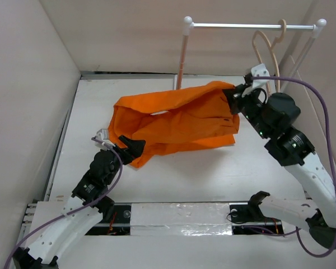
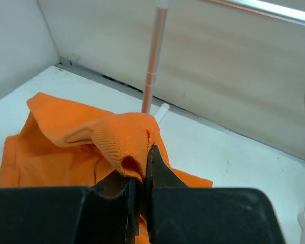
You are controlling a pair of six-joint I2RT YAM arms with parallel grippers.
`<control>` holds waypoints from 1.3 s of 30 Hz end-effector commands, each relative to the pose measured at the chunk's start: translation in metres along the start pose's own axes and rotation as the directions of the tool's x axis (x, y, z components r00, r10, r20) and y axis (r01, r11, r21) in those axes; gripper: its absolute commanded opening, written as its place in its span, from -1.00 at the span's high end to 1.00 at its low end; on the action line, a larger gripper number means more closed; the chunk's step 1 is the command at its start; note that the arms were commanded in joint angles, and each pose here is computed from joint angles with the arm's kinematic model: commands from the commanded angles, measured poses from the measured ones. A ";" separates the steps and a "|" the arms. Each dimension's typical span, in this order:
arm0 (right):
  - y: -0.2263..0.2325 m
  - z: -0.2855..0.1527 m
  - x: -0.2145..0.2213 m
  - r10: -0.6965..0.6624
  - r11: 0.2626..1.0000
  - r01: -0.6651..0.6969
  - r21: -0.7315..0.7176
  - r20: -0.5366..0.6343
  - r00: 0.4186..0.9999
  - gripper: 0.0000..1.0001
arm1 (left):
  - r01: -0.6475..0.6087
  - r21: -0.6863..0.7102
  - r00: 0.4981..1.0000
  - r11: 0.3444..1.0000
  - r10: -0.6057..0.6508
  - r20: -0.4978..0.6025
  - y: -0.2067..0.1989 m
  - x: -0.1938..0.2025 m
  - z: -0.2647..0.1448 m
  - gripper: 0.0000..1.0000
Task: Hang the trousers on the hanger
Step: Flatten out the trousers at the center of the board.
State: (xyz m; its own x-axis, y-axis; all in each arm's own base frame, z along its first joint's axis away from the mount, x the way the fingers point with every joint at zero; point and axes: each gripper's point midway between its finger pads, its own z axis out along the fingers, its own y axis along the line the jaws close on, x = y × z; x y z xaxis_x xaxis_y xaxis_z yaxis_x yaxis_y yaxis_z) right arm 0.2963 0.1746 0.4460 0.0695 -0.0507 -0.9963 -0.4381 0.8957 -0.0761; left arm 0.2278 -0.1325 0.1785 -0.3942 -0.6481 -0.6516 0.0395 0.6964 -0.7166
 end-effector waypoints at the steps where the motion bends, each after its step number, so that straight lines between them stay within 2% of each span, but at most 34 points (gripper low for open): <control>1: -0.014 -0.010 0.047 -0.026 0.997 0.034 0.066 -0.115 0.993 1.00 | 0.036 0.031 0.999 0.999 -0.037 0.025 -0.004 -0.003 0.002 -0.98; 4: -0.024 -0.027 0.057 0.000 0.995 0.009 0.096 -0.102 0.995 1.00 | 0.056 -0.002 0.996 0.998 -0.056 0.063 0.006 -0.005 0.007 -0.98; 8: -0.032 -0.046 0.056 0.015 0.992 -0.005 0.126 -0.079 0.997 1.00 | 0.092 -0.139 0.986 0.986 -0.071 0.150 0.036 -0.013 0.016 -0.98; 10: -0.046 -0.053 0.049 0.016 0.983 -0.003 0.185 -0.068 0.998 1.00 | 0.080 -0.192 0.990 0.978 -0.055 0.134 0.047 -0.008 0.022 -0.98; 18: -0.061 -0.062 0.024 0.018 0.970 -0.007 0.245 -0.043 0.999 1.00 | -0.038 -0.394 0.999 0.918 0.038 -0.008 0.097 0.021 0.044 -0.98; 24: -0.056 -0.052 0.021 0.020 0.977 -0.010 0.213 -0.046 0.999 1.00 | -0.122 -0.389 0.990 0.913 0.081 -0.119 0.100 0.038 0.061 -0.97; 26: -0.053 -0.047 0.024 0.027 0.980 -0.017 0.200 -0.049 0.998 1.00 | -0.134 -0.356 0.986 0.925 0.089 -0.140 0.090 0.039 0.071 -0.96; 29: -0.047 -0.042 0.028 0.039 0.985 -0.030 0.170 -0.047 0.998 1.00 | -0.143 -0.325 0.980 0.935 0.087 -0.180 0.080 0.048 0.088 -0.84; 32: -0.038 -0.039 0.032 0.041 0.991 -0.035 0.131 -0.048 0.998 1.00 | -0.143 -0.349 0.979 0.926 0.080 -0.189 0.082 0.053 0.104 -0.48; 33: -0.032 -0.039 0.032 0.041 0.993 -0.036 0.113 -0.046 0.998 1.00 | -0.148 -0.370 0.977 0.917 0.078 -0.196 0.087 0.057 0.108 -0.04; 35: -0.025 -0.038 0.032 0.040 0.995 -0.036 0.096 -0.044 0.998 1.00 | -0.120 -0.391 0.986 0.913 0.064 -0.154 0.086 0.046 0.114 0.48; 36: -0.023 -0.038 0.032 0.038 0.995 -0.034 0.093 -0.044 0.998 1.00 | -0.109 -0.385 0.989 0.916 0.061 -0.135 0.081 0.040 0.115 0.89; 37: -0.023 -0.039 0.032 0.035 0.994 -0.030 0.101 -0.046 0.998 1.00 | -0.094 -0.397 0.992 0.913 0.052 -0.116 0.082 0.033 0.113 1.00; 39: -0.017 -0.040 0.027 0.028 0.996 -0.024 0.086 -0.043 0.999 1.00 | -0.050 -0.387 0.999 0.921 0.045 -0.022 0.067 0.004 0.111 1.00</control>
State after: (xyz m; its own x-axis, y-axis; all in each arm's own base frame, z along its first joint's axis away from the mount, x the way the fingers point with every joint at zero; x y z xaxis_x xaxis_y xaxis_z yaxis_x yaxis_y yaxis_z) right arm 0.2739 0.1364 0.3766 -0.1005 -0.1248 -0.9871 -0.3623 0.9286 -0.0805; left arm 0.3010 -0.1265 0.0409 -0.5705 -0.5237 -0.6327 -0.3102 0.8507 -0.4244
